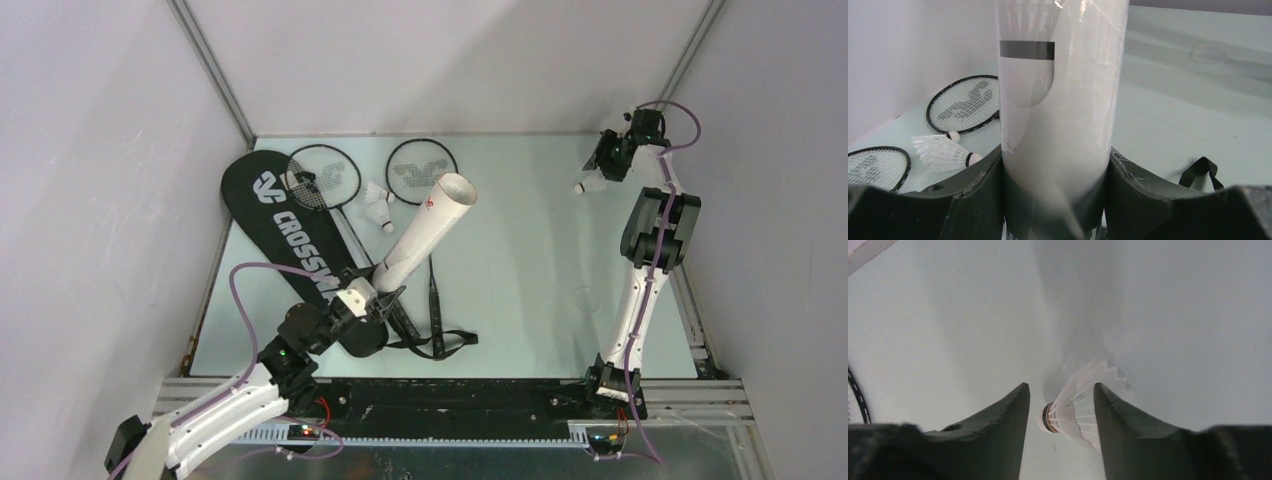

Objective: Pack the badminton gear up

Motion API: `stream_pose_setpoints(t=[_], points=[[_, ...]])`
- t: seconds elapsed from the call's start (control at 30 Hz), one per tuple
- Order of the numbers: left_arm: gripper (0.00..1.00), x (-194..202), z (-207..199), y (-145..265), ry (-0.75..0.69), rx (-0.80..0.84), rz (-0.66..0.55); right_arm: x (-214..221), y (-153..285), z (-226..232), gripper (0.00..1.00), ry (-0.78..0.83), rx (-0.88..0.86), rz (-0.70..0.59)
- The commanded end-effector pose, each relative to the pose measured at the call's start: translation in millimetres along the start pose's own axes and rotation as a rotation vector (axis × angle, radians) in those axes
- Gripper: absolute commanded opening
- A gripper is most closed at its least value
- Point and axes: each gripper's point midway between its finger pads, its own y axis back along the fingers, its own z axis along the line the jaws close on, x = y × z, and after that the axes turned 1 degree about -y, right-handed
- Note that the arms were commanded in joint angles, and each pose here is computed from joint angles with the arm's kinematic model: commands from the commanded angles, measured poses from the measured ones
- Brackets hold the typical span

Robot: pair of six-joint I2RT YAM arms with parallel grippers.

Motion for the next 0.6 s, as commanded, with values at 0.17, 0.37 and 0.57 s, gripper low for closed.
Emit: stream_pose_setpoints(t=[0.17,0.37,0.57], points=[[0.23,-42.9,11.4,-0.7,0.018,-0.040,-0.116,-15.2,42.6,30.6,0.00,0.062,-0.055,-0.070],[0.24,-41.7,-2.6,2.3,0.033,0.035,-0.111,-30.4,125.4,81.9,0.00,0.143,-0.158,-0.207],[0.23,-28.0,-42.2,6.1,-0.013,0.273,-0.039,12.6,274.2,184.6,0.00,0.292,-0.516,-0.386]])
